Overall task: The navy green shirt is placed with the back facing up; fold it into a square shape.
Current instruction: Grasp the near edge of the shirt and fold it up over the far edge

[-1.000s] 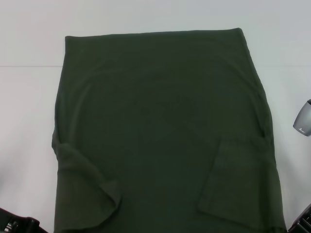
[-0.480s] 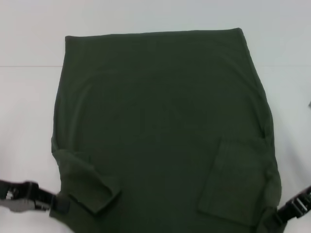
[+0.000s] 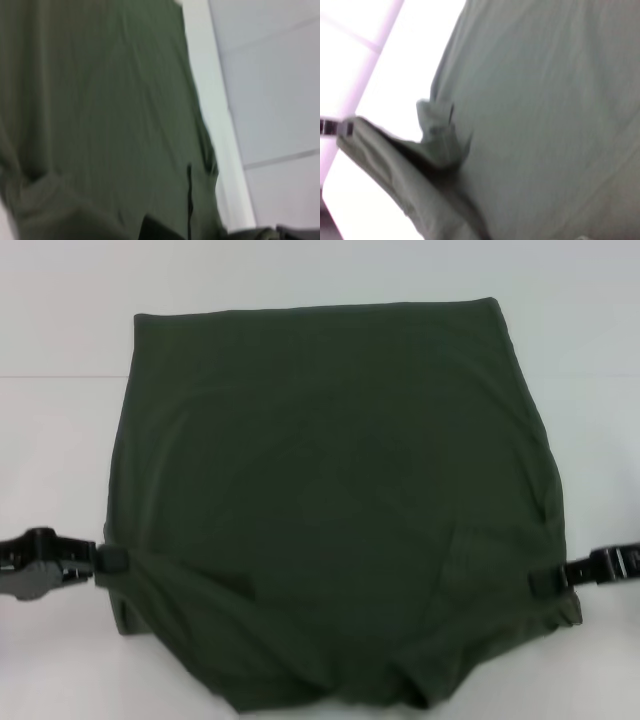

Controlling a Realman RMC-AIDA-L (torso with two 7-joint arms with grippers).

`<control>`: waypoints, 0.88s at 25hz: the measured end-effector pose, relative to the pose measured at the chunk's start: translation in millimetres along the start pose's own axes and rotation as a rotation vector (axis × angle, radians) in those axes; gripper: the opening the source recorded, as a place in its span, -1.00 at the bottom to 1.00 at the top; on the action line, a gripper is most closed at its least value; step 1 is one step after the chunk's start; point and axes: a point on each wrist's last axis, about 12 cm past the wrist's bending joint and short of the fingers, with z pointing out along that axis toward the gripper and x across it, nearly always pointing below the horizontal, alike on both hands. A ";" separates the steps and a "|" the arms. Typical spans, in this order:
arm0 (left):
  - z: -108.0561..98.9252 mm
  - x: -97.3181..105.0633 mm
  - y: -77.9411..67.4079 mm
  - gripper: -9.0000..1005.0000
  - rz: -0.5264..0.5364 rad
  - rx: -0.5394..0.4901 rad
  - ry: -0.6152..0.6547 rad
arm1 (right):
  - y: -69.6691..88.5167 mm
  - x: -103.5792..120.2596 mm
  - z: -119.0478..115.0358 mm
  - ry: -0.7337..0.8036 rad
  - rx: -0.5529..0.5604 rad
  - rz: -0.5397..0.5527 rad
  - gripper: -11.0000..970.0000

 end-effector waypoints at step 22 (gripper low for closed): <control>6.4 -6.3 15.1 -0.92 -0.065 0.055 -0.335 | -26.9 21.5 -14.1 -0.433 0.015 -0.018 -0.85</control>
